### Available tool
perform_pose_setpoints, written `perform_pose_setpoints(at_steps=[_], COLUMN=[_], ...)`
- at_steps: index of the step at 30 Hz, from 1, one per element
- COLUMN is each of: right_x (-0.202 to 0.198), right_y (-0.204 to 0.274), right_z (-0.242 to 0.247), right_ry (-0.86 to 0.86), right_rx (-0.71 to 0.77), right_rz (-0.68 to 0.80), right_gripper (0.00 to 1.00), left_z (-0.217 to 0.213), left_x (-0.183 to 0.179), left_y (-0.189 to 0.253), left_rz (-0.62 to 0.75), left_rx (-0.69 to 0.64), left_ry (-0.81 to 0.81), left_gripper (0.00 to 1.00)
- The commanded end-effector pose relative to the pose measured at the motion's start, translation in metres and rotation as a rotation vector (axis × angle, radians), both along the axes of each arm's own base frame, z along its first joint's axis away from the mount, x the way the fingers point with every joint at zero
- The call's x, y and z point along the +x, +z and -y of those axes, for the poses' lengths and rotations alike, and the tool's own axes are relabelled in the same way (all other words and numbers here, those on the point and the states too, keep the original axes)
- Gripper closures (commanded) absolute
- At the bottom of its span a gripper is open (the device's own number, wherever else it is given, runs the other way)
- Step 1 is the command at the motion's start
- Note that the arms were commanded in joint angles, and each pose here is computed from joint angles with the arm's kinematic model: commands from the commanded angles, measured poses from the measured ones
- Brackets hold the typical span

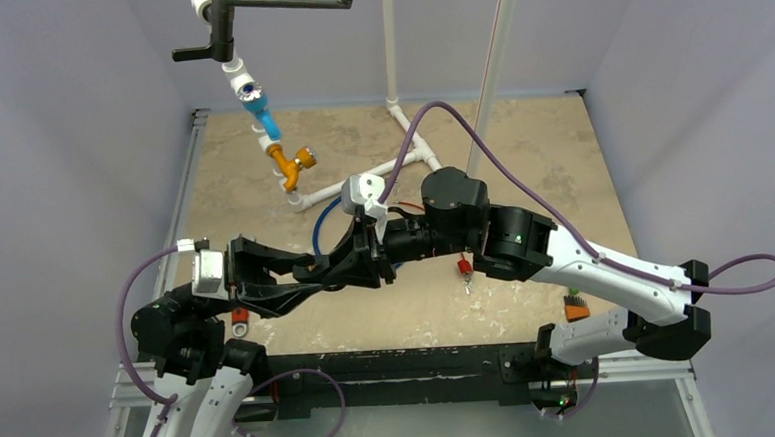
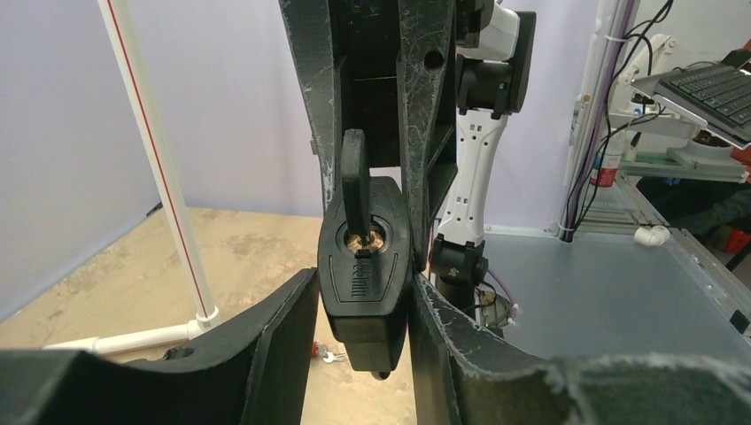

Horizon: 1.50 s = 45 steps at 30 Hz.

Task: Unlock with the key
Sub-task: Unlock the lock.

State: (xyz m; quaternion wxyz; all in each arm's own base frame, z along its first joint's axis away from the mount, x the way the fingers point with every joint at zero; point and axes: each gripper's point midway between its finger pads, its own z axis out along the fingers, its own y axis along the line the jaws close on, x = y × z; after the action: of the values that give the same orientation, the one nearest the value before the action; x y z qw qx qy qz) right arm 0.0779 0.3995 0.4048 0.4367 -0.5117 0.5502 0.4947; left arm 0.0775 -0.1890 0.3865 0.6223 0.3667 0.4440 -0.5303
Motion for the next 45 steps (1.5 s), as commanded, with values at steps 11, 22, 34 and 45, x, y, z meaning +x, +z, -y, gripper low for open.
perform_pose_setpoints(at_steps=[11, 22, 34, 45], right_x=[-0.006, 0.017, 0.038, 0.035], right_y=[0.053, 0.112, 0.088, 0.064], right_z=[0.004, 0.04, -0.002, -0.024], right_ry=[-0.001, -0.185, -0.225, -0.189], right_rx=[0.203, 0.29, 0.188, 0.159], right_rz=[0.015, 0.129, 0.079, 0.013], right_gripper=[0.98, 0.51, 1.0, 1.0], left_z=[-0.002, -0.002, -0.001, -0.002], left_x=[-0.005, 0.019, 0.042, 0.035], left_y=[0.007, -0.002, -0.024, -0.021], left_rz=[0.069, -0.046, -0.09, 0.007], left_rx=[-0.001, -0.004, 0.078, 0.101], left_ry=[0.005, 0.083, 0.169, 0.161], left_gripper=[1.0, 1.0, 1.0, 1.0])
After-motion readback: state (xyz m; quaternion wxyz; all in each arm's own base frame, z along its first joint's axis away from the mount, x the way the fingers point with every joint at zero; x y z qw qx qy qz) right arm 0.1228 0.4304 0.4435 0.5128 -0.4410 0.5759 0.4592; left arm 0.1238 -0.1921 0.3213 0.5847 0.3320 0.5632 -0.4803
